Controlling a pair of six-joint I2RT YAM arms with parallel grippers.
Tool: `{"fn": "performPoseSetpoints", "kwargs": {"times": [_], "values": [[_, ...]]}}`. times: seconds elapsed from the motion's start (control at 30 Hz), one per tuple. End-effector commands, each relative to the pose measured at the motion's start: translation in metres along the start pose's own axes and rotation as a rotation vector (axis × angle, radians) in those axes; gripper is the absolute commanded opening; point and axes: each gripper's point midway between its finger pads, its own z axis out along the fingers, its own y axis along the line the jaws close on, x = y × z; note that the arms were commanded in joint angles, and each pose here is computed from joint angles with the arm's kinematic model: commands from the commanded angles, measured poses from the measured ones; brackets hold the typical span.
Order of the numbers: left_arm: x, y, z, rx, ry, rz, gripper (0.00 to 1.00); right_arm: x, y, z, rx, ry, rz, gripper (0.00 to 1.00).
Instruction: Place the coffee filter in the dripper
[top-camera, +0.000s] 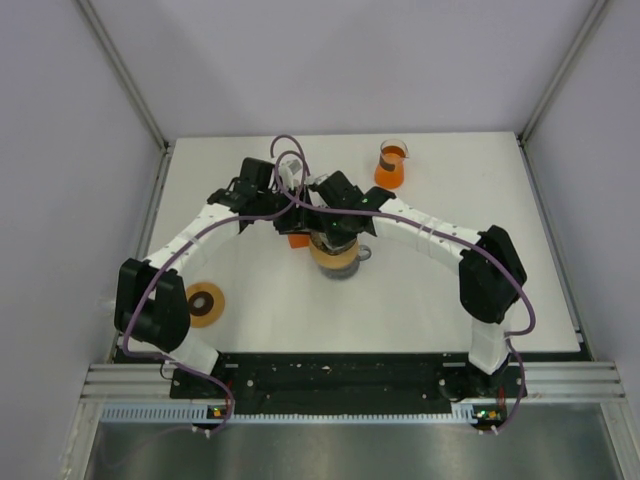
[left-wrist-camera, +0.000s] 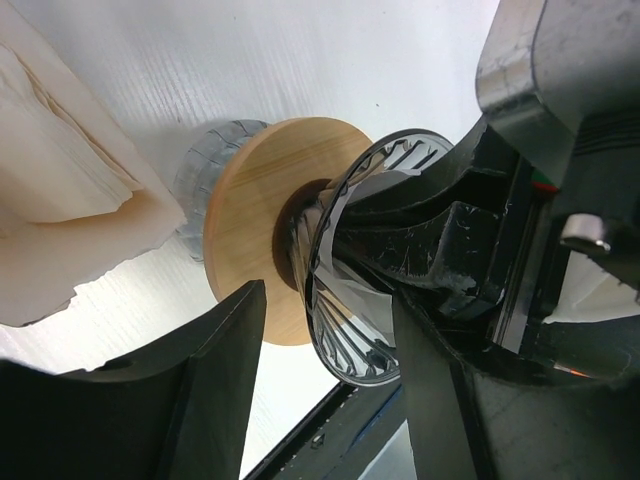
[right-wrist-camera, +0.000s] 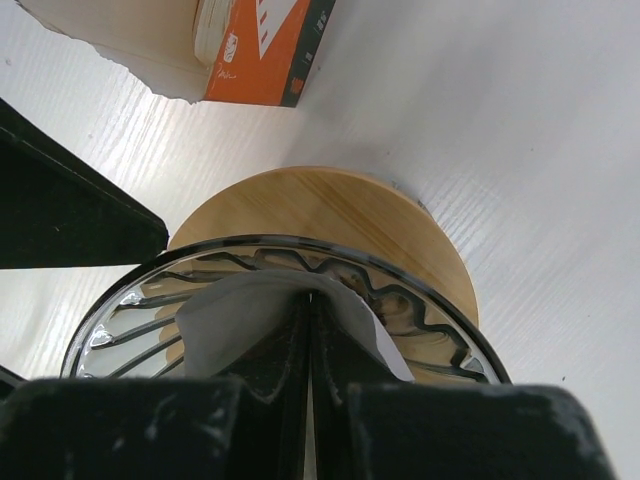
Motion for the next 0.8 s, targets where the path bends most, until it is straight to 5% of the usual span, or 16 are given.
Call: {"fn": "performPoseSetpoints", "kwargs": {"times": [0.0,0.17,0.47,0.77], "values": [[-0.005,-0.03,0.0,0.105,-0.013,0.112,0.59,-0.018,0.023,-0.012,-0.066,-0.069,-0.008,0.0],[-0.003,-0.028,0.005,0.094,-0.004,0.114,0.47,-0.03,0.025,-0.019,-0.072,-0.108,0.015,0.0],[-0.006,-0.021,0.002,0.032,-0.008,0.142,0.1,-0.045,0.017,-0.037,-0.032,-0.178,0.009,0.0],[-0.014,-0.026,-0.005,0.012,-0.03,0.185,0.0,-0.074,0.018,-0.074,-0.051,-0.321,-0.017,0.0]]}}
